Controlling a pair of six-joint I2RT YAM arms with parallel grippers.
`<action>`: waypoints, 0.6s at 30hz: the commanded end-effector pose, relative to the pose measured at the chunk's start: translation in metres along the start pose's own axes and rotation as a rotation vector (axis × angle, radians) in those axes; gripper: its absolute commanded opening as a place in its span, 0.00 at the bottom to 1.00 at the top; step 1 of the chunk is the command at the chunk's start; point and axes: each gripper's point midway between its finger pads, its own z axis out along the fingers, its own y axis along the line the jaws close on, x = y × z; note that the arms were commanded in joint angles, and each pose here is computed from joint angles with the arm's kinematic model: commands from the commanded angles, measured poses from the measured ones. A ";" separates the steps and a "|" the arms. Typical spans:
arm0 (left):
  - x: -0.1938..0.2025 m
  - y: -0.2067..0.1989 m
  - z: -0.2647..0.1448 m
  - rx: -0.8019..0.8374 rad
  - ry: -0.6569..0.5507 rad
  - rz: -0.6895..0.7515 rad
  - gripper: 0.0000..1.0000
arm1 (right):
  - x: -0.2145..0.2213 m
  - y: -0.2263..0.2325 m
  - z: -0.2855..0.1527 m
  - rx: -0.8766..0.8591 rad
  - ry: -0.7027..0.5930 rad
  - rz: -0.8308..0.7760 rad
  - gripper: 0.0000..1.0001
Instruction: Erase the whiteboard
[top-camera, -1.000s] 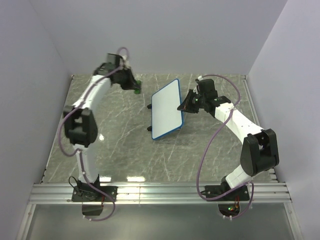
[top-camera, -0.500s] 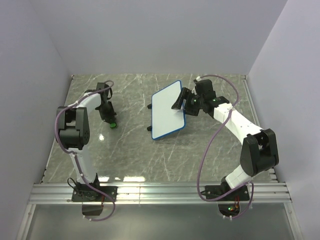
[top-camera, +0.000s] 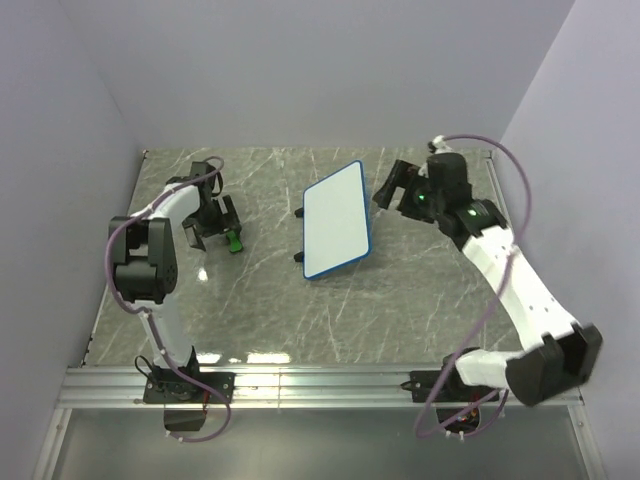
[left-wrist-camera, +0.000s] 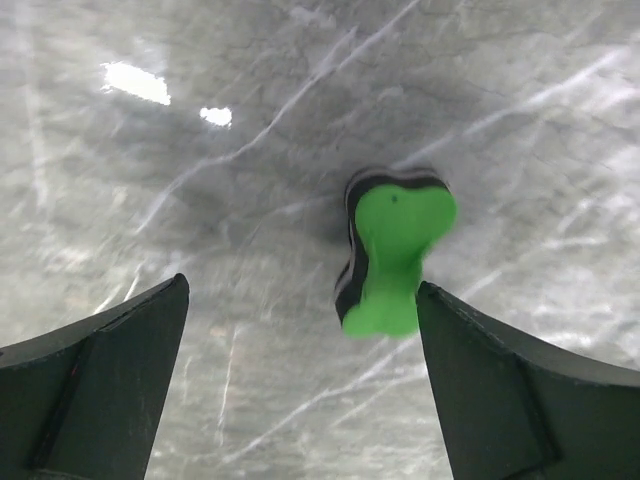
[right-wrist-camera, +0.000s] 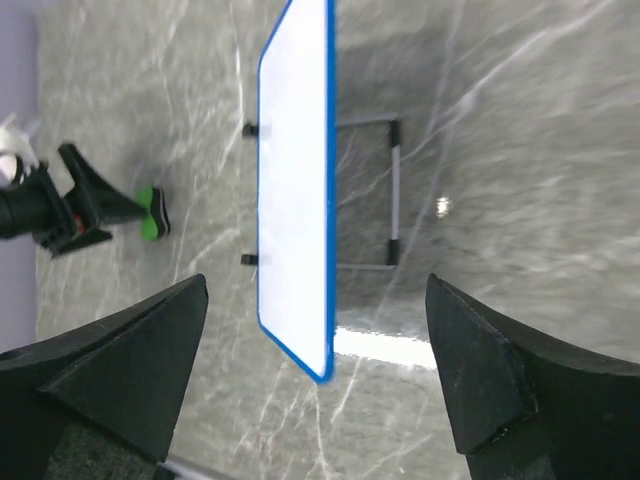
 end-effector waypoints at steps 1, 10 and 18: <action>-0.020 -0.002 -0.044 0.012 -0.119 -0.019 0.99 | -0.014 -0.027 -0.043 0.106 -0.115 0.007 0.97; -0.032 -0.045 -0.153 0.246 -0.416 -0.023 0.99 | 0.017 -0.042 -0.105 0.079 -0.179 0.070 1.00; 0.004 -0.065 -0.246 0.492 -0.504 0.007 0.99 | 0.029 -0.045 -0.163 -0.018 -0.351 0.134 1.00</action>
